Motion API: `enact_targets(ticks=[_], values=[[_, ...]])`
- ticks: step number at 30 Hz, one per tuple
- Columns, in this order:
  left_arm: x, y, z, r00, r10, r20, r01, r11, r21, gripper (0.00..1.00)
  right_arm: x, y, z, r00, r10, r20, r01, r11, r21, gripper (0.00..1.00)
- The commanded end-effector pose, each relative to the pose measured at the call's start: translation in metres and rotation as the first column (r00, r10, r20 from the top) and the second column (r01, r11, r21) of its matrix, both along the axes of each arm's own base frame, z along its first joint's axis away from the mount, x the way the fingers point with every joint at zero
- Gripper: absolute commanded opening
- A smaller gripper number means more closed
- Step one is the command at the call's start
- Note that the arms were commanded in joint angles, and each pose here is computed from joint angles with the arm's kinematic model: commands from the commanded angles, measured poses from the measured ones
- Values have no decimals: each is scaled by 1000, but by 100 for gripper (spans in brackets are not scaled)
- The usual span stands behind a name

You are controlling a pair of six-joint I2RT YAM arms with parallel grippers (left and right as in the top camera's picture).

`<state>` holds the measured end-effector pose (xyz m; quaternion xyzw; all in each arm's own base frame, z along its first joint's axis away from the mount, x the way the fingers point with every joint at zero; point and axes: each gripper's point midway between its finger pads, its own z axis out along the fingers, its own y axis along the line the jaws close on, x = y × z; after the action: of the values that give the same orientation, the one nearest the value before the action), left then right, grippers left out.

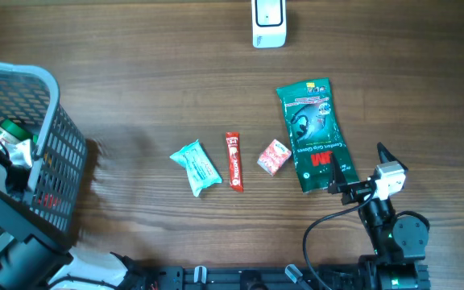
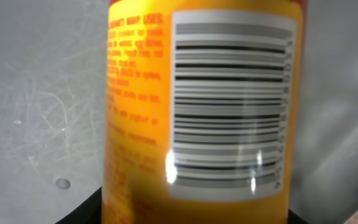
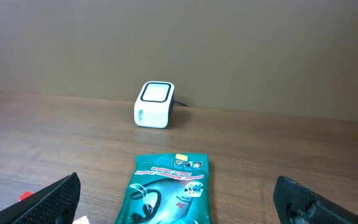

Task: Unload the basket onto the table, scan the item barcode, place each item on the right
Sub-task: 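Grasp the yellow-red chili sauce bottle with the left gripper, then lift the sauce bottle out and carry it between sachet and Kleenex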

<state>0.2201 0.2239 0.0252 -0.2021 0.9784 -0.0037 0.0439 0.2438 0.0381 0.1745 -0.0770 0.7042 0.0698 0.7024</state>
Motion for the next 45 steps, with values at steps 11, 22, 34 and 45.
enact_targets(ticks=[11, 22, 34, 45], values=[[27, 33, 143, 968, 25, 252, -95, 958, 271, 43, 0, -2, 1, 1000, -13, 10, 13, 1000, -12, 100], [28, 7, 304, 657, 55, 752, -421, 854, 305, 43, 0, -2, 3, 1000, -11, 15, 12, 1000, -12, 100], [68, -159, 386, 300, -175, 938, 82, 984, 158, 44, 0, -2, 3, 1000, -11, 15, 12, 1000, -13, 100], [117, -326, 287, 498, -333, 800, 559, 829, -2, 44, 0, -2, 2, 1000, -11, 14, 12, 1000, -13, 100]])
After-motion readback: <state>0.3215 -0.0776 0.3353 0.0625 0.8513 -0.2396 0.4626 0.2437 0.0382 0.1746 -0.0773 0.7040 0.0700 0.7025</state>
